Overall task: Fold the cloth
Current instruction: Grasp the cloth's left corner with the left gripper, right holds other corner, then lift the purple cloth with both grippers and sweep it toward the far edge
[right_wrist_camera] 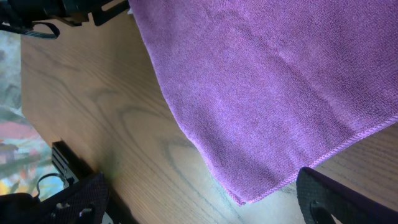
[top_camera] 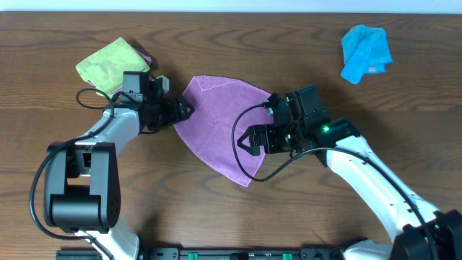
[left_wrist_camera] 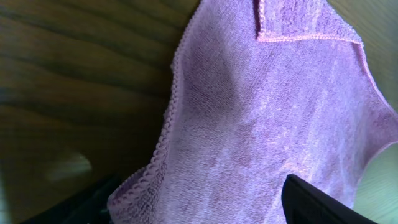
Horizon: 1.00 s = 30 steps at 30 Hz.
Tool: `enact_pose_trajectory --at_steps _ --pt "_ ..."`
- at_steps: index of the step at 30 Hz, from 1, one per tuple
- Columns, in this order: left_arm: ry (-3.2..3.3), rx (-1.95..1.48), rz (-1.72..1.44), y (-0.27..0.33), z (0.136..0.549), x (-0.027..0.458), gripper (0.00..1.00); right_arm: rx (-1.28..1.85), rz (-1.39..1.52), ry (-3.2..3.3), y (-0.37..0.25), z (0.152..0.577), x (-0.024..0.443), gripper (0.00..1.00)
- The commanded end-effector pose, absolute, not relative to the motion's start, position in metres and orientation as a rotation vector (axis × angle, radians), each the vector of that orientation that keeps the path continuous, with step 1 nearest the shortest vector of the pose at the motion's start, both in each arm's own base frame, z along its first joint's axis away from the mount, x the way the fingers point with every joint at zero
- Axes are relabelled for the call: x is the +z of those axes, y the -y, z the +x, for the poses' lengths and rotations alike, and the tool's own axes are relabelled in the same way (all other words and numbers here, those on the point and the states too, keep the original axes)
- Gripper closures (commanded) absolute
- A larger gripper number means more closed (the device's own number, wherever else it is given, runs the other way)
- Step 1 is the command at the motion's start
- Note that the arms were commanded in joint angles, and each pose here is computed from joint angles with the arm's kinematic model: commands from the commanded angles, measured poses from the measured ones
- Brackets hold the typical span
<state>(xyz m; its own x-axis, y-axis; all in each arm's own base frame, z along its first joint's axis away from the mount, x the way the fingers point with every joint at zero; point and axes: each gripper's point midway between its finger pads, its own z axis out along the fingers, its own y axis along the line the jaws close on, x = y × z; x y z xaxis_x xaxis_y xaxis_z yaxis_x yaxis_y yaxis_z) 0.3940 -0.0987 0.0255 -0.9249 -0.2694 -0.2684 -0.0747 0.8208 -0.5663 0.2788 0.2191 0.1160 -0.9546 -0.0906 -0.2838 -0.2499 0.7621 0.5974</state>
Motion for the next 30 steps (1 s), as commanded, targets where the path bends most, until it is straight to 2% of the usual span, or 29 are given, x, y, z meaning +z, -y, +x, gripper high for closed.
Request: enact_pose_trajectory --at_steps 1,4,7,9,11,18,25,30 --pt "-2.684 -0.828 -0.266 0.102 0.39 0.021 0.18 0.995 -0.258 -2.71 -0.219 0.277 0.121 0.04" --pt "-2.702 -0.828 -0.274 0.102 0.383 0.016 0.25 0.996 -0.258 -2.711 -0.219 0.277 0.121 0.04" --pt "-2.722 -0.827 -0.286 0.101 0.377 0.011 0.43 0.994 -0.257 -2.715 -0.219 0.276 0.121 0.04" --pt "-2.738 -0.823 -0.285 0.1 0.373 0.009 0.72 0.974 -0.248 -2.729 -0.217 0.275 0.118 0.04" --pt "-2.748 -0.83 -0.277 0.1 0.37 0.009 0.94 0.922 -0.228 -2.76 -0.21 0.274 0.113 0.04" --pt "-2.781 -0.945 -0.22 0.105 0.354 0.013 0.94 0.876 -0.223 -2.82 -0.201 0.259 0.087 0.02" --pt "-2.914 -0.958 -0.162 0.104 0.317 0.011 0.94 0.875 -0.147 -2.902 -0.19 0.232 0.047 0.04" --pt "-2.99 -1.001 -0.102 0.107 0.293 0.011 0.94 0.861 -0.095 -2.944 -0.183 0.222 0.035 0.03"
